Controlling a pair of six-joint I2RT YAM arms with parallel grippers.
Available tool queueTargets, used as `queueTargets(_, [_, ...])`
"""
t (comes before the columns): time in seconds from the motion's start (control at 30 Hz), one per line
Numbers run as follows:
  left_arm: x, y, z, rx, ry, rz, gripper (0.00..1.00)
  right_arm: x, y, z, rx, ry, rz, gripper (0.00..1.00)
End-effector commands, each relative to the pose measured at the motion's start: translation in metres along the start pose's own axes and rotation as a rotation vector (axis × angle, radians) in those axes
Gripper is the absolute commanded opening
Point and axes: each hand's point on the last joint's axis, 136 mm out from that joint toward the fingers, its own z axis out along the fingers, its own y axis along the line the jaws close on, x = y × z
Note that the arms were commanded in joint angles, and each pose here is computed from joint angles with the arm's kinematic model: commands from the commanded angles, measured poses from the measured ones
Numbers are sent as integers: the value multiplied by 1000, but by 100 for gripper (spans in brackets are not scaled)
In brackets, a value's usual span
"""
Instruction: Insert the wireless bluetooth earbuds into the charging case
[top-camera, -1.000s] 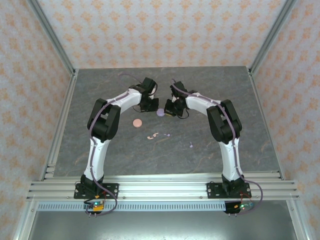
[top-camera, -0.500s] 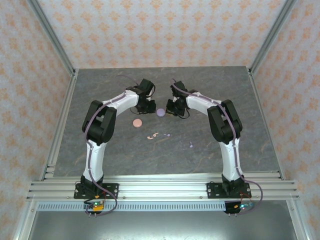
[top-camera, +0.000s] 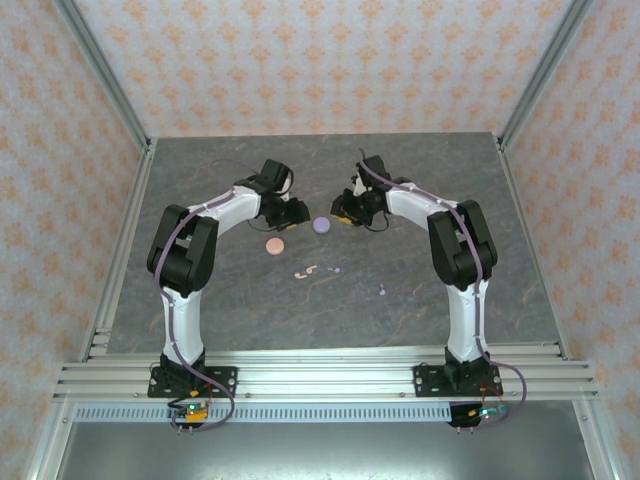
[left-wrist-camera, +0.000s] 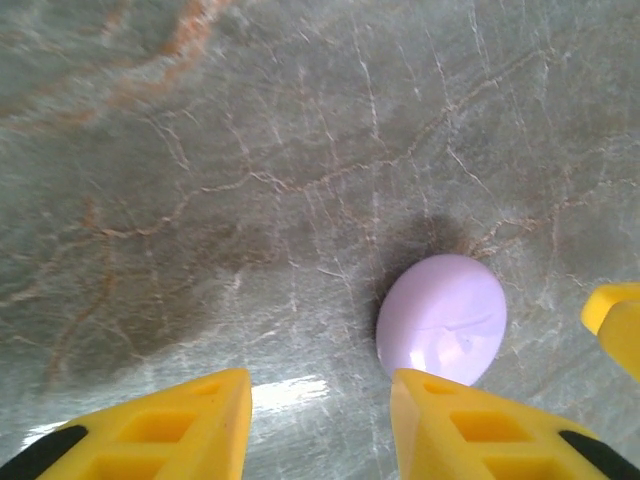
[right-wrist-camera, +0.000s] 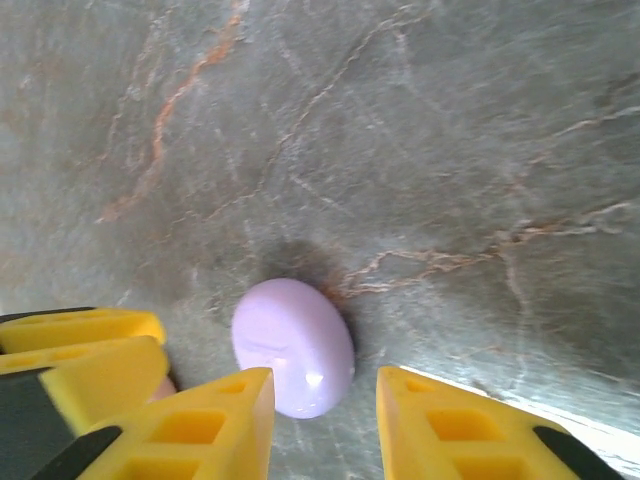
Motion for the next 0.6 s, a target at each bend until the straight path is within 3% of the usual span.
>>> queueTargets(0.0, [-1, -15, 6, 89, 1, -31, 43, 0, 7, 7, -58, 22, 9, 34])
queueTargets(0.57, [7, -19, 27, 144, 47, -68, 47, 7, -2, 26, -70, 75, 40, 30])
